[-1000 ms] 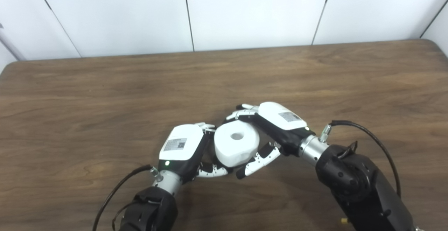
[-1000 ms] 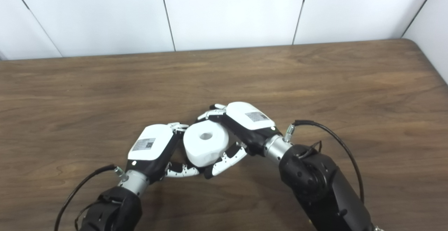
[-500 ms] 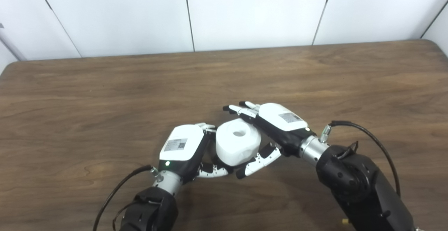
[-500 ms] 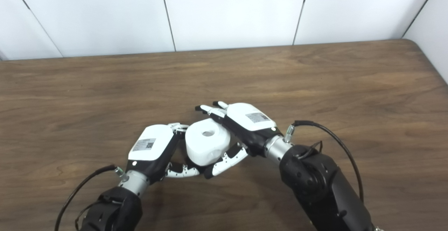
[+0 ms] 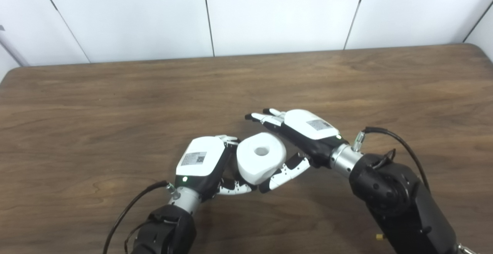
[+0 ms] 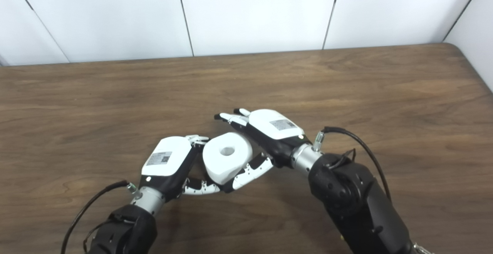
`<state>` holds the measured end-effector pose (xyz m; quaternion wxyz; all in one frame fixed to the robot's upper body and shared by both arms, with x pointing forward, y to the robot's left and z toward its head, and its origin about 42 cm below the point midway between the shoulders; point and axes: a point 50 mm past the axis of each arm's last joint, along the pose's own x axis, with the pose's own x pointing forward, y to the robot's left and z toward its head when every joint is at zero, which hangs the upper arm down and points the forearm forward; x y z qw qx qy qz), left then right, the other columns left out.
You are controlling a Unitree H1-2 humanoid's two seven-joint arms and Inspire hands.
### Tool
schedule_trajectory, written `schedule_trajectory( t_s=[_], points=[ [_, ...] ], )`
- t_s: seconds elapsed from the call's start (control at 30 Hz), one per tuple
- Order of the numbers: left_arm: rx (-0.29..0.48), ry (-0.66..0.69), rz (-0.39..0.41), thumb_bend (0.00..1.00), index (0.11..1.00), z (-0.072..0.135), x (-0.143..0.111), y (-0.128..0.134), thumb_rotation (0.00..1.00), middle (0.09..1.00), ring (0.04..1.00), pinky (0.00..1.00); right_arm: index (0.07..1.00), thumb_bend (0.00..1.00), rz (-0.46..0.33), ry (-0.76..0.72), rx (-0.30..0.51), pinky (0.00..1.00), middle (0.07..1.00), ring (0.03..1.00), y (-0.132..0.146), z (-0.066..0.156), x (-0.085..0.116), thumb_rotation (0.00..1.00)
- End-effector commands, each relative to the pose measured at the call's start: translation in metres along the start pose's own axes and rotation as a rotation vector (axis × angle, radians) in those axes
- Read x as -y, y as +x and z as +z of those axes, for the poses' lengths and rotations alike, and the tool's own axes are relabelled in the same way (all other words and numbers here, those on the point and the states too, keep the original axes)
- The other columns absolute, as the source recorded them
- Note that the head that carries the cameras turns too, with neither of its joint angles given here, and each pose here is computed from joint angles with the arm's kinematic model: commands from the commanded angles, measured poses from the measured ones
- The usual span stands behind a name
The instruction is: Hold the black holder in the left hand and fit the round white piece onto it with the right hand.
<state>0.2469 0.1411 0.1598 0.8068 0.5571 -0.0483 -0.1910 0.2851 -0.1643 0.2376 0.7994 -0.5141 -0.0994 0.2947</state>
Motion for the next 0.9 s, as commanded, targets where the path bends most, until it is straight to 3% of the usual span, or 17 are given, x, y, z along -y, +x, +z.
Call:
schedule_trajectory(
  t_s=[0.0,0.33,0.6,0.87],
  points=[
    [-0.015,-0.002,-0.106,0.52,0.489,-0.003,0.018,0.001,0.06,0.808,0.856,0.81,0.945,1.0,-0.072,-0.044,0.042,0.97,0.923,0.989,-0.002,0.012,0.023,0.54],
    [-0.016,-0.001,-0.108,0.52,0.489,-0.003,0.018,0.001,0.06,0.814,0.863,0.82,0.95,1.0,-0.075,-0.066,0.055,0.96,0.931,0.996,-0.002,0.024,0.056,0.56],
    [-0.02,-0.004,-0.104,0.52,0.489,-0.005,0.018,0.001,0.06,0.808,0.858,0.82,0.947,1.0,-0.071,-0.042,0.048,0.96,0.923,1.0,-0.002,0.023,0.069,0.56],
    [-0.029,-0.003,-0.098,0.52,0.489,-0.008,0.018,-0.001,0.06,0.783,0.836,0.81,0.913,0.94,-0.106,0.011,0.035,0.91,0.891,0.972,-0.006,0.021,0.07,0.69]
  ],
)
